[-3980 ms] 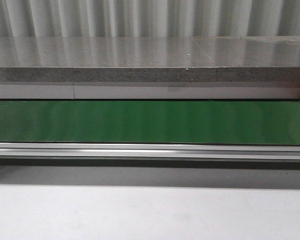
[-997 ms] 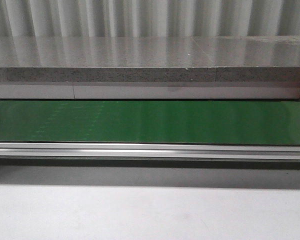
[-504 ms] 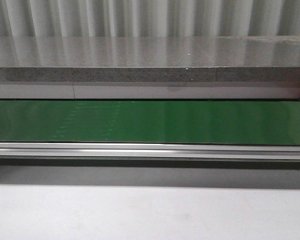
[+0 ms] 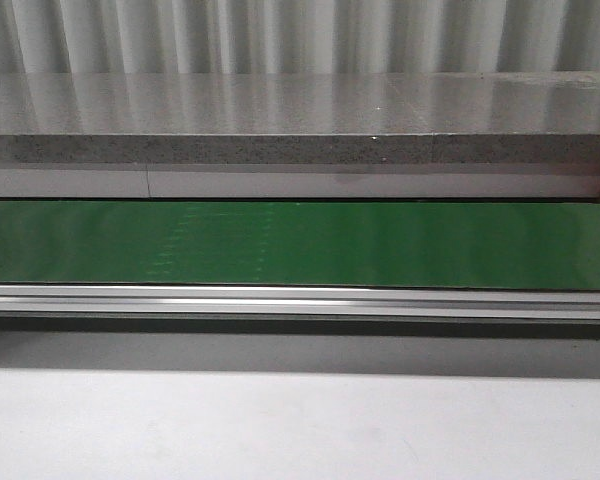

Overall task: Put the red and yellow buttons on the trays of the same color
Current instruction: 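Grasp another red push-button on the table with the left gripper, then carry the red button to the belt's near end and release it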

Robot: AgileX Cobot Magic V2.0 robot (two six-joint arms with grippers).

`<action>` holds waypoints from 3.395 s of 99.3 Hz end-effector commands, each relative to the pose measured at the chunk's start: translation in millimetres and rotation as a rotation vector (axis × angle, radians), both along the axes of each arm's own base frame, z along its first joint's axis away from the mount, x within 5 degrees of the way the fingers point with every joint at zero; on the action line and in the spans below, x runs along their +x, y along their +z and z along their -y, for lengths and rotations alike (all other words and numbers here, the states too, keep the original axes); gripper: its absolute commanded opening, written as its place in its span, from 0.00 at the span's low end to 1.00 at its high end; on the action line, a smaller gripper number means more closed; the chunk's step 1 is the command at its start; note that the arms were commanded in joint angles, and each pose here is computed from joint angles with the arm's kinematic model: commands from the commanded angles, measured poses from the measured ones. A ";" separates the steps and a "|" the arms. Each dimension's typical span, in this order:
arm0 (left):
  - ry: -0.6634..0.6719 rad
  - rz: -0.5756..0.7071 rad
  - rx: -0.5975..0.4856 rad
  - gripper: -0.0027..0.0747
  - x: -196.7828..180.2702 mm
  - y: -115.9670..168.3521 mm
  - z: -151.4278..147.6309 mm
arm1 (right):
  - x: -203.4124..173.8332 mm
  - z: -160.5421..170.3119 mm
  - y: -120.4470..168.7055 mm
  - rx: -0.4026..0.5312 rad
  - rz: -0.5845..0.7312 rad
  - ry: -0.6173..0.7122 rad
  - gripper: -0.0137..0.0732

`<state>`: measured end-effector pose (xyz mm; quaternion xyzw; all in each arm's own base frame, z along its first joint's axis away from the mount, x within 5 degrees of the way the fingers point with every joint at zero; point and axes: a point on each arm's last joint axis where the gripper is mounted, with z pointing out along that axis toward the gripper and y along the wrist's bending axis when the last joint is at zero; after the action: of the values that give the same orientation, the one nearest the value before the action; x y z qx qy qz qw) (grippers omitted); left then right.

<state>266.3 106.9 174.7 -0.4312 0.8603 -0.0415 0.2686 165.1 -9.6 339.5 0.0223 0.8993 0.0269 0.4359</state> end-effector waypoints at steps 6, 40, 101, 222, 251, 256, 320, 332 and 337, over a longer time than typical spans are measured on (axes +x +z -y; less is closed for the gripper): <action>-0.011 0.091 0.044 0.01 0.5 31.8 -0.5 | 1.0 0.3 12.9 -0.008 0.083 -0.004 0.01; -0.201 0.291 0.200 0.01 -16.5 108.9 32.2 | 1.0 0.3 12.9 -0.008 0.083 -0.004 0.01; -0.597 0.181 0.234 0.01 53.3 126.1 82.9 | 1.0 0.3 12.9 -0.008 0.083 -0.004 0.01; -0.718 0.188 0.287 0.74 56.8 150.6 98.7 | 1.0 0.3 12.9 -0.008 0.083 -0.004 0.01; -0.664 0.112 0.341 0.74 27.9 167.6 74.3 | 1.0 0.3 12.9 -0.008 0.083 -0.004 0.01; -0.622 0.097 0.335 0.74 25.9 163.1 63.6 | 1.0 0.3 12.9 -0.008 0.083 -0.004 0.01; -0.355 -0.153 0.247 0.74 2.1 64.7 -24.3 | 1.0 0.3 12.9 -0.008 0.083 -0.004 0.01; -0.347 -0.178 0.242 0.74 4.2 54.5 -31.5 | 1.0 0.3 12.9 -0.008 0.083 -0.004 0.01; -0.342 -0.184 0.243 0.74 4.7 51.3 -34.9 | 1.0 0.3 12.9 -0.008 0.083 -0.004 0.01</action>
<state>266.4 135.1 213.7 -0.2414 0.9510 0.0442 0.1880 165.1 -9.6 339.5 0.0223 0.8993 0.0269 0.4359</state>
